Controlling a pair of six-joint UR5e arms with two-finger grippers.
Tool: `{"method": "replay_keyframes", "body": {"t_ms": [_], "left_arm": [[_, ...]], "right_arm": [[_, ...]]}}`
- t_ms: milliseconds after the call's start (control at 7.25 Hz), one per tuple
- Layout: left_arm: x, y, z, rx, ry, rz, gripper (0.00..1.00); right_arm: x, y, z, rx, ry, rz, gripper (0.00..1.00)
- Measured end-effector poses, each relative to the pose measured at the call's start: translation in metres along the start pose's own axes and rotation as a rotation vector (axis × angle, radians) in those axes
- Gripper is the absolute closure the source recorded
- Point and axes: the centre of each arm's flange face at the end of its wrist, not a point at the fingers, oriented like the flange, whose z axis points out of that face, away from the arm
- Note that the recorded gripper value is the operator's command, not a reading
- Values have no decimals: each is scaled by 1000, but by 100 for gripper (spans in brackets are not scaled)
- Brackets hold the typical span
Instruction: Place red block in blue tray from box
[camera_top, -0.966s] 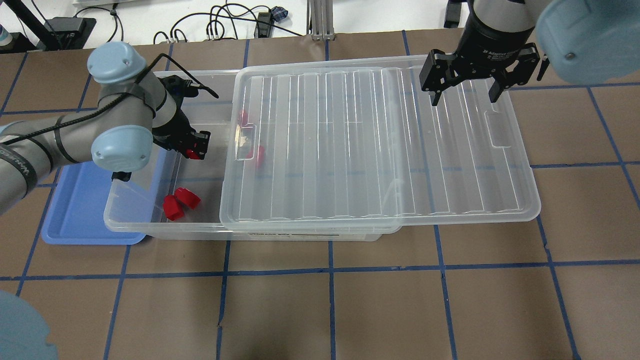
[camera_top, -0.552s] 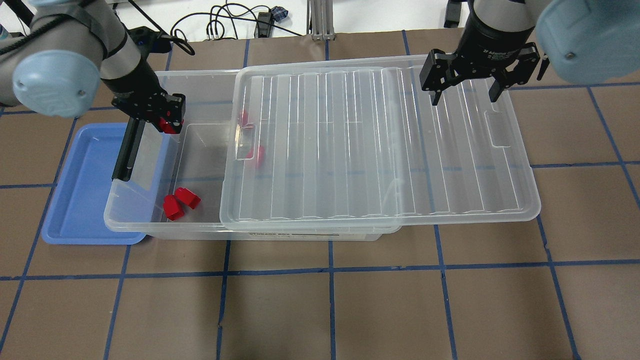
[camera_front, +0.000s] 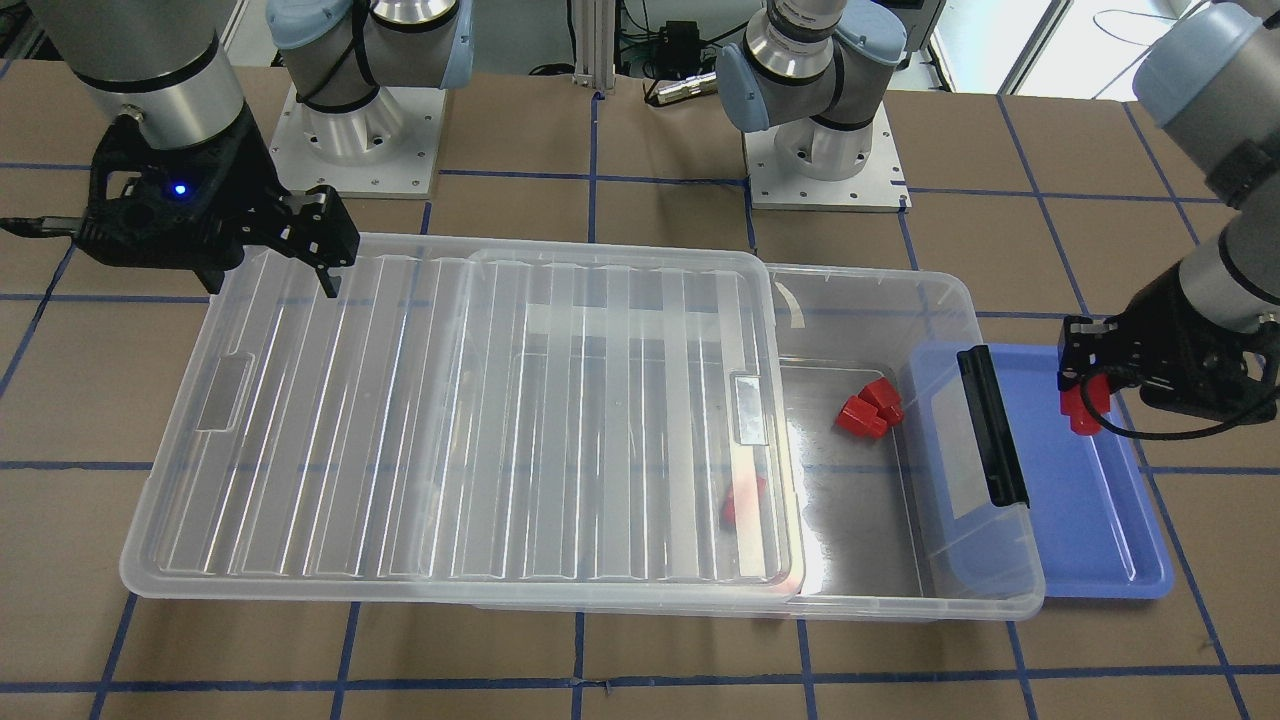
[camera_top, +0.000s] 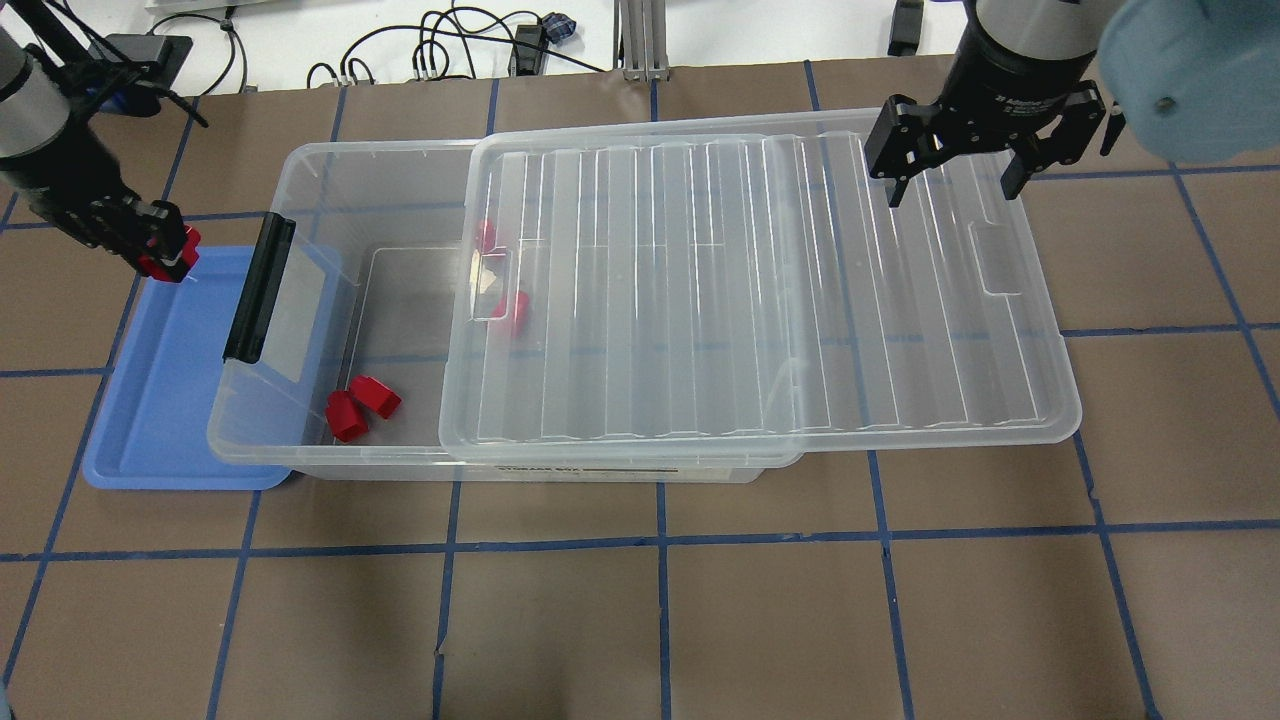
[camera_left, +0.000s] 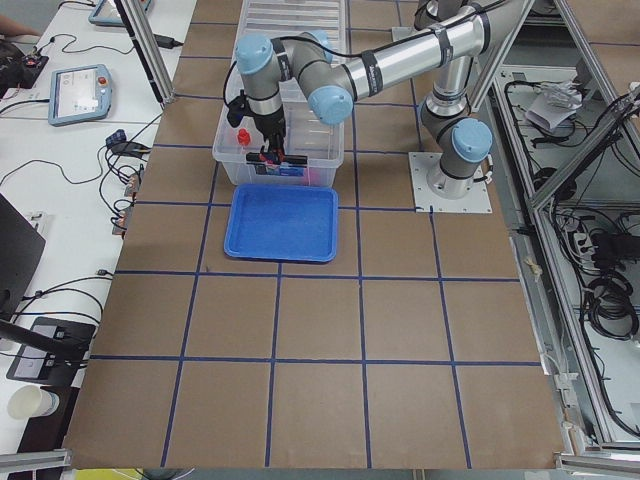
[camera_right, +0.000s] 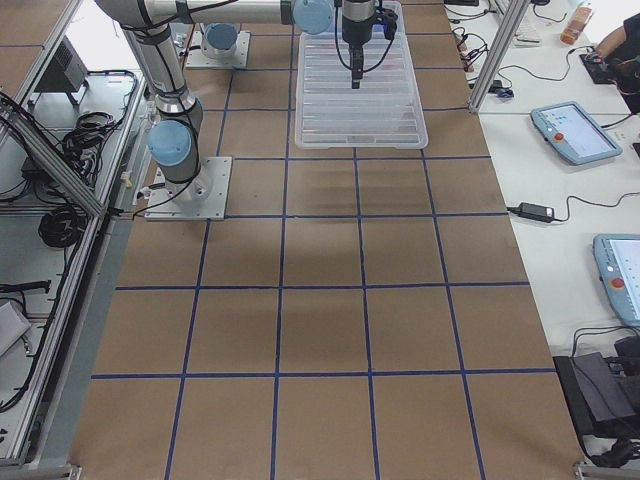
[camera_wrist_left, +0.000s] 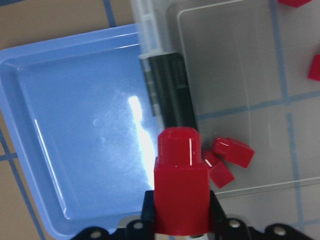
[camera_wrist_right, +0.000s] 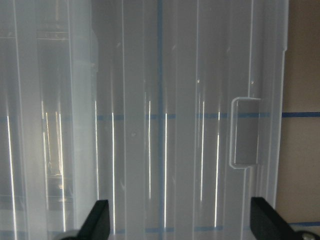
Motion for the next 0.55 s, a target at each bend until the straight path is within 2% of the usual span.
{"method": "replay_keyframes", "body": {"t_ms": [276, 552], "left_arm": [[-49, 3, 54, 60, 12, 19, 100], [-70, 10, 116, 90, 53, 2, 100]], "right_arm": [[76, -9, 17, -20, 56, -16, 0], [139, -4, 63, -26, 69, -34, 0]]}}
